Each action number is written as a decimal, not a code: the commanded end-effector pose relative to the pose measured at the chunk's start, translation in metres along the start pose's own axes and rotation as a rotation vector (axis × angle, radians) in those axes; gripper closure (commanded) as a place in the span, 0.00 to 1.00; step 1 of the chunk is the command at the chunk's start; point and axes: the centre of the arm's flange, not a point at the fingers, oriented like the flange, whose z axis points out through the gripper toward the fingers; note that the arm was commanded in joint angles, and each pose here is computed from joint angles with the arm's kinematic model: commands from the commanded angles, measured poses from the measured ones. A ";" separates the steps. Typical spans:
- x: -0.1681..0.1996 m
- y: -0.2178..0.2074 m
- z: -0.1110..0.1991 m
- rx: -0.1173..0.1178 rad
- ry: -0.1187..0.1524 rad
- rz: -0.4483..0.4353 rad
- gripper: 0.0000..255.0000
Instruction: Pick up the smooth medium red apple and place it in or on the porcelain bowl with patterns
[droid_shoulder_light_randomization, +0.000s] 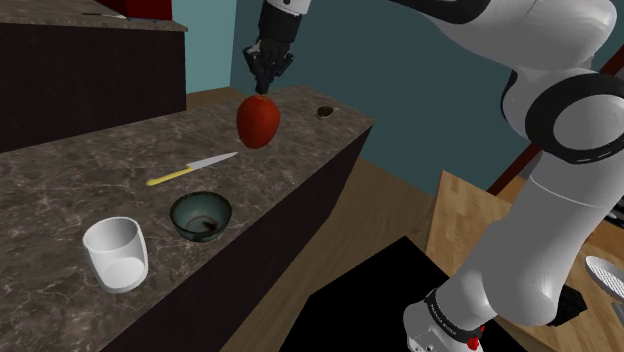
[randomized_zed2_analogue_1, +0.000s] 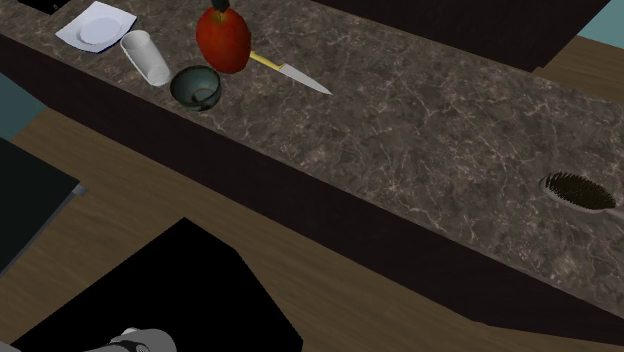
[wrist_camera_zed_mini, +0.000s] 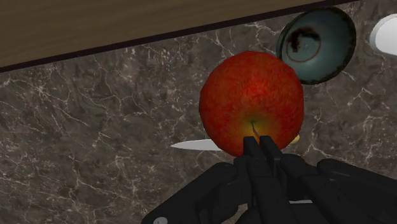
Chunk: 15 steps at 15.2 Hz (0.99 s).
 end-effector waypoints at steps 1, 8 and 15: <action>-0.002 -0.027 -0.006 0.000 0.000 0.002 1.00; -0.015 -0.116 -0.024 0.000 0.000 0.002 1.00; -0.024 -0.162 -0.018 0.000 0.000 0.002 1.00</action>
